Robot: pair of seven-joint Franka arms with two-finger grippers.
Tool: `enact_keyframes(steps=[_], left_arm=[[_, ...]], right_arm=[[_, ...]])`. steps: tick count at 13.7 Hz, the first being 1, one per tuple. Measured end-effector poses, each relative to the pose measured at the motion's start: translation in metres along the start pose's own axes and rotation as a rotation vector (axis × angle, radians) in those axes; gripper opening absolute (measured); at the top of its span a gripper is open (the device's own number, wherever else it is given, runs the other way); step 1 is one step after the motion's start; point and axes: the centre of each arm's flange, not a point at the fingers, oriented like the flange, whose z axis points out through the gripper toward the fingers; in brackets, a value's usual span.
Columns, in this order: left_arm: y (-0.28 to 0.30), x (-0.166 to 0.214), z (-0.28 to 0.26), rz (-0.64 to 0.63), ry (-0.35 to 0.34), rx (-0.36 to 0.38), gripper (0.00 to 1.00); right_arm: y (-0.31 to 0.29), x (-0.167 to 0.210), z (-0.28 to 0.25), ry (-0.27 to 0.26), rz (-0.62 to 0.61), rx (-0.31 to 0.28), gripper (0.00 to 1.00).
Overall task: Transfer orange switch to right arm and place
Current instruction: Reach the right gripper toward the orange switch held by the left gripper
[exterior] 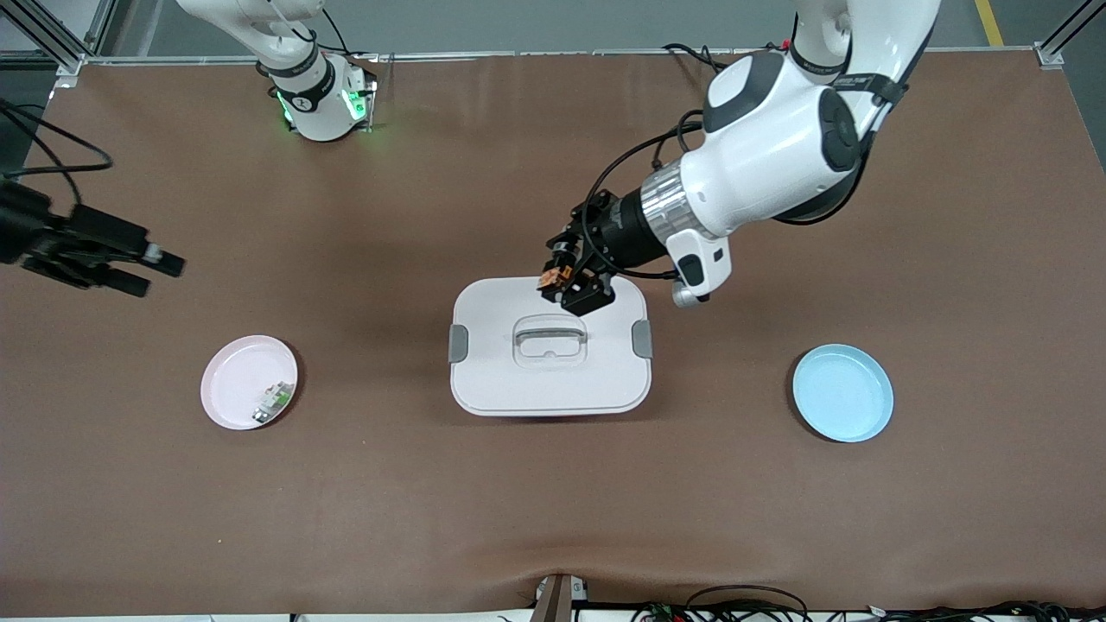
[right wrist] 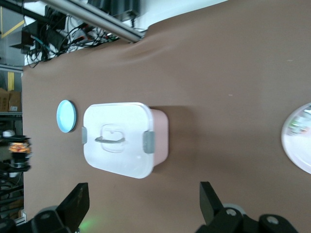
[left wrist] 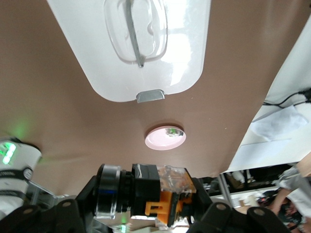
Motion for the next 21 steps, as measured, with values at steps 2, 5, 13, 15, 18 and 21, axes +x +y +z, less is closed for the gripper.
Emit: enact_keyframes(steps=[2,5,13,15,18,21], left_arm=[[-0.006,-0.007,0.019,-0.065,-0.013,-0.008,0.76],[-0.017,-0.019,0.038,-0.146,-0.01,-0.019,0.76],[-0.058,-0.05,0.094,-0.179,0.027,-0.033,0.76],[-0.063,-0.053,0.1,-0.17,0.032,-0.03,0.76],[-0.07,-0.06,0.105,-0.156,0.03,-0.029,0.76],[-0.072,-0.061,0.106,-0.143,0.036,-0.033,0.76]], right_arm=[[-0.032,0.0,0.029,0.004,-0.001,0.072,1.0],[-0.041,-0.004,0.059,-0.017,0.04,0.158,1.0],[-0.053,-0.029,0.137,-0.129,0.06,0.151,1.0],[-0.063,-0.036,0.153,-0.145,0.053,0.147,1.0],[-0.063,-0.043,0.164,-0.164,0.077,0.141,1.0],[-0.077,-0.058,0.177,-0.151,0.146,0.128,1.0]])
